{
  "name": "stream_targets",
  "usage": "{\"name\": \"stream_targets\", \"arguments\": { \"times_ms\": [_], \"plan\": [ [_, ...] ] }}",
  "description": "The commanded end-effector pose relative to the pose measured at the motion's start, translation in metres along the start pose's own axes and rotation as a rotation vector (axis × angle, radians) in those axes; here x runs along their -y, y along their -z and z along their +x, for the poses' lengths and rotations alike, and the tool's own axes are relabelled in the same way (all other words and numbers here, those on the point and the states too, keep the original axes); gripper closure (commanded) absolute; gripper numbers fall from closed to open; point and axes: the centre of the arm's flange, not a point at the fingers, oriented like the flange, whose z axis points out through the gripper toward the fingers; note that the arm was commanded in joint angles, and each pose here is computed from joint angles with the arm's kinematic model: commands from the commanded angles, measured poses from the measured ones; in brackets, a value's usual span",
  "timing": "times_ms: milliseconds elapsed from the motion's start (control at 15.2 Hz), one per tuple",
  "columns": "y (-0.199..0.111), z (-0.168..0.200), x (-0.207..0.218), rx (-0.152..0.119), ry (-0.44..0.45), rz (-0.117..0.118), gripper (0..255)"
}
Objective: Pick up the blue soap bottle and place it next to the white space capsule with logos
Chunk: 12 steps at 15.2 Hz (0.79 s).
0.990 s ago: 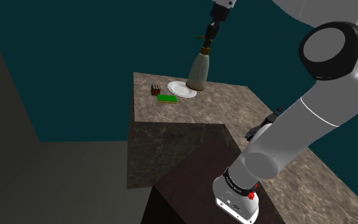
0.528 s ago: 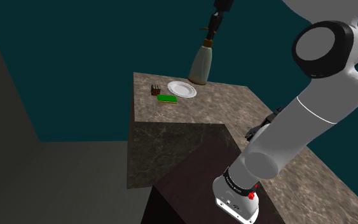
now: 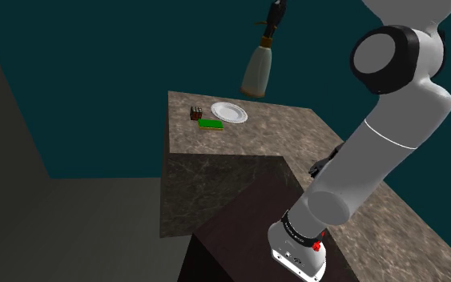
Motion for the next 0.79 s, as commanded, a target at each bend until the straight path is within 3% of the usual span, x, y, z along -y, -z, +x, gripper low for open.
{"name": "stream_targets", "arguments": {
  "times_ms": [0, 396, 726],
  "plan": [
    [0.010, 0.000, 0.001, 0.000, 0.000, 0.000, 255],
    [0.041, 0.001, 0.002, 0.000, 0.000, 0.000, 255],
    [0.045, -0.058, -0.027, 0.000, 0.000, 0.000, 255]
  ]
}}
